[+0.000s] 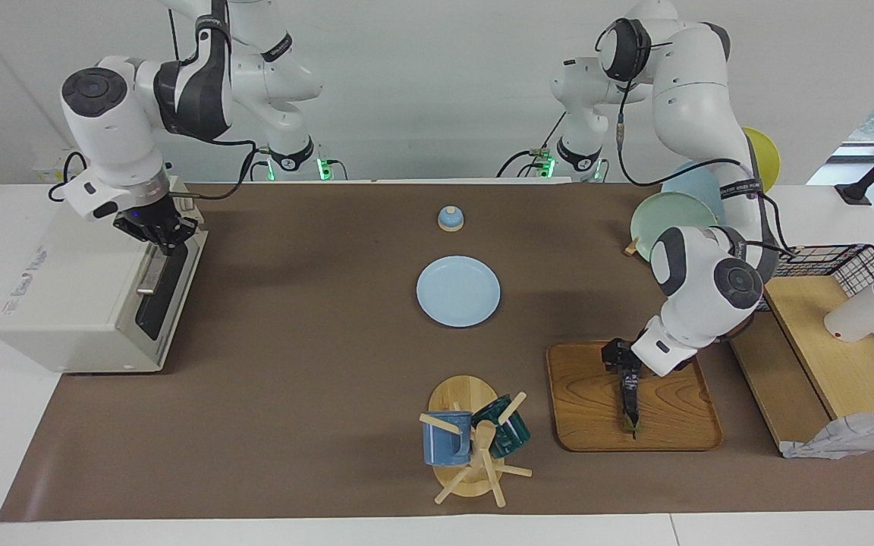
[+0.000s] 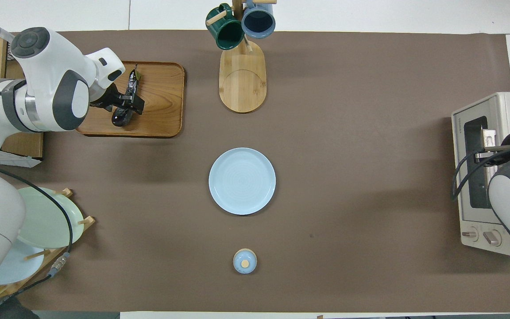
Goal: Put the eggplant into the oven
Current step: 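Grasp the eggplant with the left gripper while the right gripper grips the oven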
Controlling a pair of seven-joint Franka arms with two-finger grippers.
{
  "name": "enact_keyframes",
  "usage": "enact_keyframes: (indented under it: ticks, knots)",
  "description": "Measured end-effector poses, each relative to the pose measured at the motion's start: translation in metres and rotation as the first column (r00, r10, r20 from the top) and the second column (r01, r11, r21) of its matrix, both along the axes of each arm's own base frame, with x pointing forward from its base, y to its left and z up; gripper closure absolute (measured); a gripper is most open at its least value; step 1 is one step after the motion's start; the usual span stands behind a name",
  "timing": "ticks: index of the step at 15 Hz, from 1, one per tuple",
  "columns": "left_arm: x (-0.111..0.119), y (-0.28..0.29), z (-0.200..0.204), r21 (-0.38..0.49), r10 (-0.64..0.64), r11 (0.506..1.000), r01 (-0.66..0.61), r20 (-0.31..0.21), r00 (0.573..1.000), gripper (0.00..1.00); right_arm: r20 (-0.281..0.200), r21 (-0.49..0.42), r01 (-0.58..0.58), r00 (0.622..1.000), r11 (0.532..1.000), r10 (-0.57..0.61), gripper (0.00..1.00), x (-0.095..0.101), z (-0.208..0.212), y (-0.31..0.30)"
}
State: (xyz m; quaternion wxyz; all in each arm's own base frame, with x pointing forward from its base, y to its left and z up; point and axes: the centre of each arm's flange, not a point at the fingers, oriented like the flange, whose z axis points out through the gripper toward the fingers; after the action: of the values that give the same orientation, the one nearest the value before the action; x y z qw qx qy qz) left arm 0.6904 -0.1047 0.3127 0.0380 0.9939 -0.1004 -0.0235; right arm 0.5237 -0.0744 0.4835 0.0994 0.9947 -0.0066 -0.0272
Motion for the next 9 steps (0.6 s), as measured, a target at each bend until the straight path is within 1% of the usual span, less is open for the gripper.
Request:
enact_keyframes:
  ticks: [1, 2, 4, 5, 6, 9]
  knots:
    - [-0.001, 0.0, -0.003, 0.0, -0.002, 1.0, 0.002, 0.001, 1.0, 0.12, -0.002, 0.0, -0.005, 1.0, 1.0, 0.005, 0.99, 0.0, -0.001, -0.002]
    - [-0.001, 0.0, -0.005, 0.0, -0.002, 1.0, 0.002, 0.003, 1.0, 0.18, -0.003, 0.001, -0.01, 1.0, 1.0, 0.01, 0.99, -0.001, -0.002, -0.007]
    - [-0.001, 0.002, -0.004, 0.001, -0.003, 1.0, 0.003, 0.004, 1.0, 0.44, 0.005, 0.003, -0.02, 1.0, 1.0, 0.02, 0.99, -0.002, -0.005, -0.018]
    - [0.0, 0.005, -0.002, 0.001, -0.004, 1.0, 0.004, 0.005, 1.0, 0.55, 0.007, 0.004, -0.023, 1.0, 1.0, 0.023, 0.99, -0.003, -0.009, -0.024]
    - [0.001, 0.007, 0.002, 0.0, -0.003, 1.0, 0.003, 0.004, 1.0, 0.6, 0.004, 0.005, -0.027, 1.0, 1.0, 0.027, 0.99, -0.005, -0.012, -0.03]
    - [0.005, 0.007, 0.032, -0.032, 0.014, 0.999, -0.014, -0.005, 1.0, 0.6, 0.007, 0.006, -0.038, 0.999, 0.999, 0.038, 0.99, -0.006, -0.012, -0.03]
